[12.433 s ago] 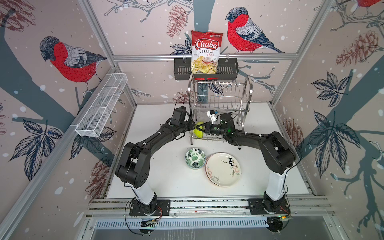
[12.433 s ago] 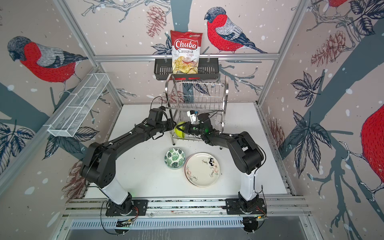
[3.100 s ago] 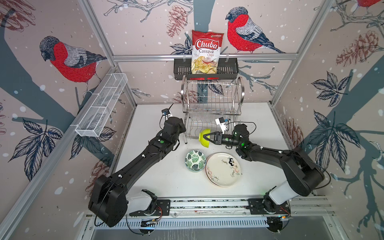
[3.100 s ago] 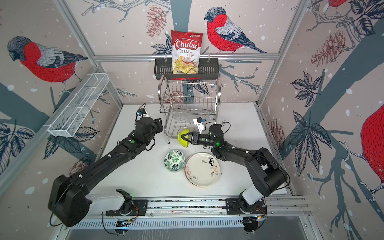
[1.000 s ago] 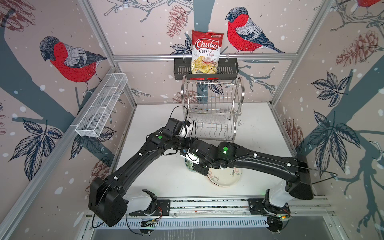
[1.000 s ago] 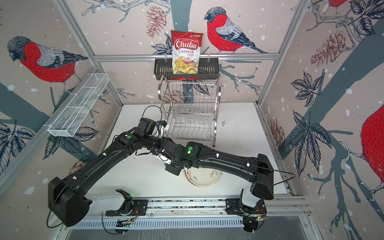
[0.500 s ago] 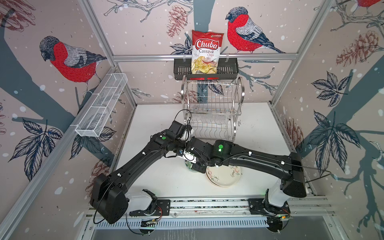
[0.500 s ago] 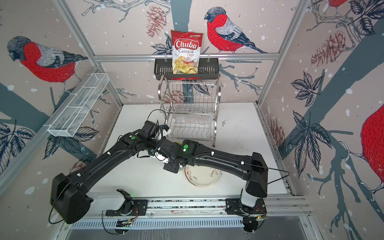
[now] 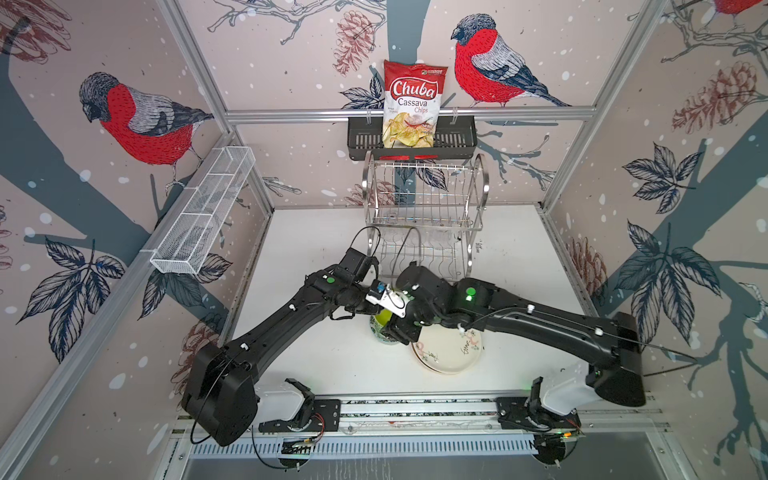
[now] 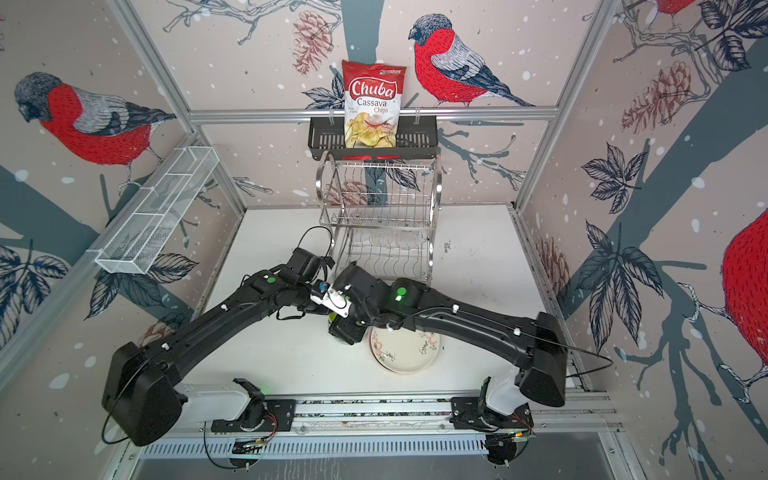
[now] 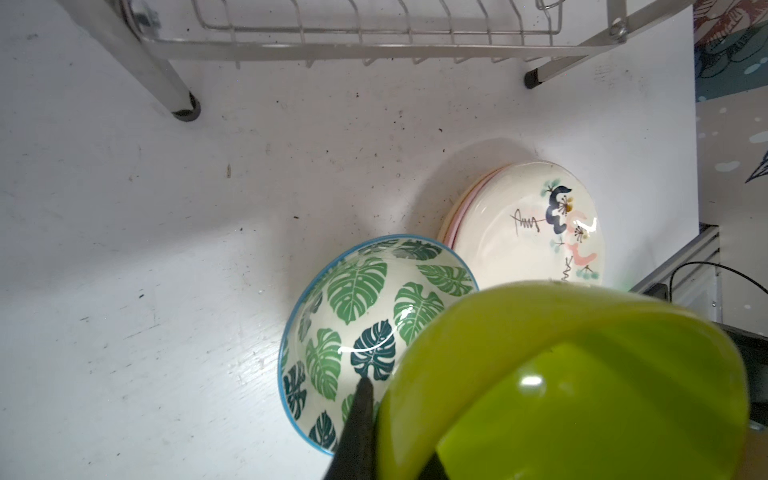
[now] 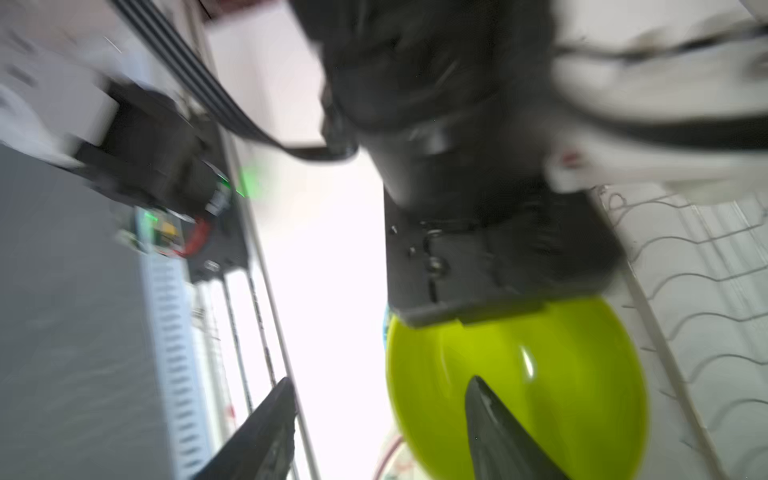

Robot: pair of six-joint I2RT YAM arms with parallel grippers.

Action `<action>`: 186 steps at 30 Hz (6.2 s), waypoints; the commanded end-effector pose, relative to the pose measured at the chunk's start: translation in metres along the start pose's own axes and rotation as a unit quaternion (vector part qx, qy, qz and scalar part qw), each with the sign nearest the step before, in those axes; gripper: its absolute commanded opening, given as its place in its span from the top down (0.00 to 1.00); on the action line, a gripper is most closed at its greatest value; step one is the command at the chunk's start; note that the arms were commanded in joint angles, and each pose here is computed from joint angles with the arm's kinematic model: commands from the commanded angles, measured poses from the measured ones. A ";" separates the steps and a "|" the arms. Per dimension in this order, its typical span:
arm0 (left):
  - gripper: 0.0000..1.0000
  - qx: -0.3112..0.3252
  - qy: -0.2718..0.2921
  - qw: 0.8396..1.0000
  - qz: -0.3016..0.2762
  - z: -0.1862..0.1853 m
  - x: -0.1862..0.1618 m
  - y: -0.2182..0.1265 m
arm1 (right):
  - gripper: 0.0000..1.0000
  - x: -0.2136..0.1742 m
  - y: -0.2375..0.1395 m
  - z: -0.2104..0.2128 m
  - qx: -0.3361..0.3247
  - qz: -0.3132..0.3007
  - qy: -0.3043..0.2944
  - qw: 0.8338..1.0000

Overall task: Unload the mixed dishes from the dish rack
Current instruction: 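Open the right gripper and lift it off the lime-green bowl, then move the right gripper to the rack glasses while the left steadies the rack, then close the right gripper on a clear glass in the rack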

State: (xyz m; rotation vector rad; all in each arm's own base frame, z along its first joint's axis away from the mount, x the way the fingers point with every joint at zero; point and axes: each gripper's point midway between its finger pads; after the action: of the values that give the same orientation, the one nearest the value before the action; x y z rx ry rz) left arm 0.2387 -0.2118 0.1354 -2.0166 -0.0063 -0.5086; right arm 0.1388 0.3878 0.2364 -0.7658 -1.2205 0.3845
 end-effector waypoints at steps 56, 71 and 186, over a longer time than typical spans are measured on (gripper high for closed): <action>0.35 0.189 -0.003 0.974 -0.122 0.016 0.053 -0.045 | 0.18 -0.040 -0.084 -0.124 -0.117 -0.202 0.242 0.942; 0.20 0.117 -0.103 0.917 -0.367 0.075 0.129 -0.068 | 0.62 -0.087 -0.083 -0.222 -0.246 -0.248 0.338 0.874; 0.86 0.089 -0.054 0.973 -0.207 0.030 0.142 0.032 | 0.15 -0.078 0.045 -0.495 -0.395 -0.150 0.345 0.838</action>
State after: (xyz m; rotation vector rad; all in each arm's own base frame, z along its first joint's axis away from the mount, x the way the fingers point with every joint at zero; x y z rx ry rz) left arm 0.3905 -0.2252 0.1464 -1.8586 -0.6054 -0.5870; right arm 0.5833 0.2258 0.0910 -1.1862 -0.7688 -0.6679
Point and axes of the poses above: each gripper's point midway between its finger pads, its own y axis out along the fingers, its own z axis along the line the jaws close on, x = y × z, and after that the axes turned 4 degrees about y, right-handed
